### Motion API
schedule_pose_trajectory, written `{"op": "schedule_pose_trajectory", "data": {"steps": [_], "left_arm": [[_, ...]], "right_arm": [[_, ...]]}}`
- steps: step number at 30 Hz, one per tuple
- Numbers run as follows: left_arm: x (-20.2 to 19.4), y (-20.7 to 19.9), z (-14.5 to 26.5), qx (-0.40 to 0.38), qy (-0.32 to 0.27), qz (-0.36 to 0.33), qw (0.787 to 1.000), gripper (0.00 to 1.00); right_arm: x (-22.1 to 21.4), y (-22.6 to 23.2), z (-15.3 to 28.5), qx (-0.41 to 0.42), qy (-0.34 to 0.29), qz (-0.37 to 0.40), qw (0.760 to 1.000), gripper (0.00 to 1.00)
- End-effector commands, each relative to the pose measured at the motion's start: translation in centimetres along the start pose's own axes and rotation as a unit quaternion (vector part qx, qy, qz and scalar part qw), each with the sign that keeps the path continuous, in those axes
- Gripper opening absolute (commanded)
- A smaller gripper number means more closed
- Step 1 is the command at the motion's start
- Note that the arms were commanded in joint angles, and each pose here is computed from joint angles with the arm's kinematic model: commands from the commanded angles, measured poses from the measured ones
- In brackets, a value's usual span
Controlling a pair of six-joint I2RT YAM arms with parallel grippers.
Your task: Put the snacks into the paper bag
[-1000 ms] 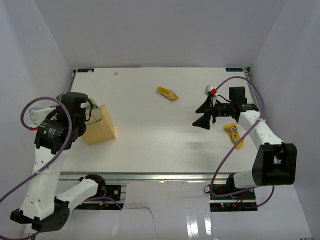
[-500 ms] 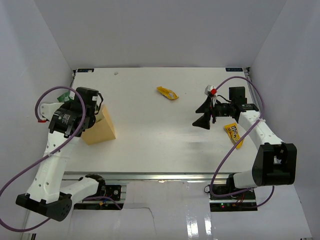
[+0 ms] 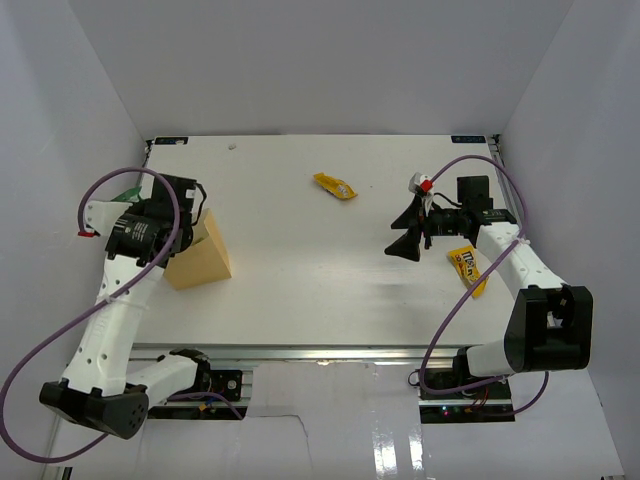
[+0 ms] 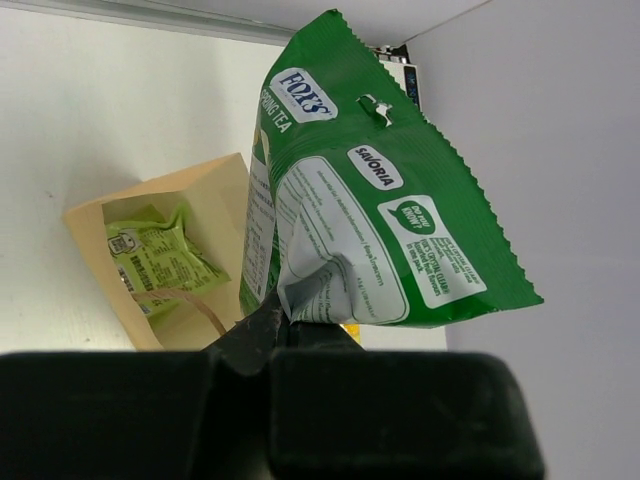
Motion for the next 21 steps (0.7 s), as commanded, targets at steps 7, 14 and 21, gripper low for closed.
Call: {"op": "schedule_pose_trajectory", "data": {"steps": [7,14,21], "left_arm": [[-0.5,0.8,-1.2,0.015,-0.037,-0.038,0.998,0.0],[-1.5,0.9,-2.6,0.029,-0.058,-0.095,0.993,0.0],[-2.2,1.0,-3.1,0.036,-0.053,-0.106,0.992,0.55]], "right_arm": [[0.5,-0.1,0.2,0.0,-0.007,0.017,1.0,0.93],[0.5,-0.1,0.2,0.0,-0.007,0.016,1.0,0.93],[0.6,0.0,0.2,0.0,-0.007,0.015,1.0,0.93]]}}
Point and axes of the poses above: each gripper's point midway between its finger pads, its own z axis back along the fingers, its own y axis along the line the jaws close on, x = y × z, the point moved 10 cm from there along z, back along the fingers, and after that the axes turned 11 degrees about -z, right-handed, at the moved point
